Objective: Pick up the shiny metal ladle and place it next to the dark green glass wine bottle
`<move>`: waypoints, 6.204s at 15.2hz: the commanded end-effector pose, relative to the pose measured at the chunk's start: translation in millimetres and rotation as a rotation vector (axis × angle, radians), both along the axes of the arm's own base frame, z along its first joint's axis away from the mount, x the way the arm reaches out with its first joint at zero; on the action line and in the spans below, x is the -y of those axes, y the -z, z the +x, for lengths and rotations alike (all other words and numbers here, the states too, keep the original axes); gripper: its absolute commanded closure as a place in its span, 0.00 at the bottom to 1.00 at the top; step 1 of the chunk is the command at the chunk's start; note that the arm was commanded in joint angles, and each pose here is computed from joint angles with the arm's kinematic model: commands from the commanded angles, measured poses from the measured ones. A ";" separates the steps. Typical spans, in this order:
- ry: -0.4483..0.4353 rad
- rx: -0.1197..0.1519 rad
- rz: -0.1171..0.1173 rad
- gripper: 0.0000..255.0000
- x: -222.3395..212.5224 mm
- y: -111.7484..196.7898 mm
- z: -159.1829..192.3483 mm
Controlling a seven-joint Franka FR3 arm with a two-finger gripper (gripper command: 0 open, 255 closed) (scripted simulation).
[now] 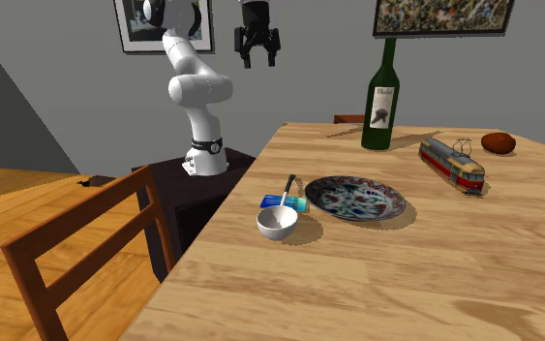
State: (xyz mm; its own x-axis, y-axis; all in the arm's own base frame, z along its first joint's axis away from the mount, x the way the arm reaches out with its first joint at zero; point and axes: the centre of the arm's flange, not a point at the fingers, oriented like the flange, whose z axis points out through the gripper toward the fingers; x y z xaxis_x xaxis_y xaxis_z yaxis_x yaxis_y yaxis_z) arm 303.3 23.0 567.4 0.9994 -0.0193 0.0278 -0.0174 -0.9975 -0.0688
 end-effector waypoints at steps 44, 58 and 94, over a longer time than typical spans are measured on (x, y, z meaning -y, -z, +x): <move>0.916 0.303 0.164 0.00 216.4 232.3 273.2; 0.916 0.303 0.164 1.00 216.4 232.3 273.2; 0.916 0.303 0.164 1.00 216.4 52.8 273.2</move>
State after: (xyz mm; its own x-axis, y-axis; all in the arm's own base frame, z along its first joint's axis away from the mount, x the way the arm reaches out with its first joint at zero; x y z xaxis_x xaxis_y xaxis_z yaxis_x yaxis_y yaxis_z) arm 576.8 -194.8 507.5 0.5469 -0.8107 0.2089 -0.7387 -0.5847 -0.3353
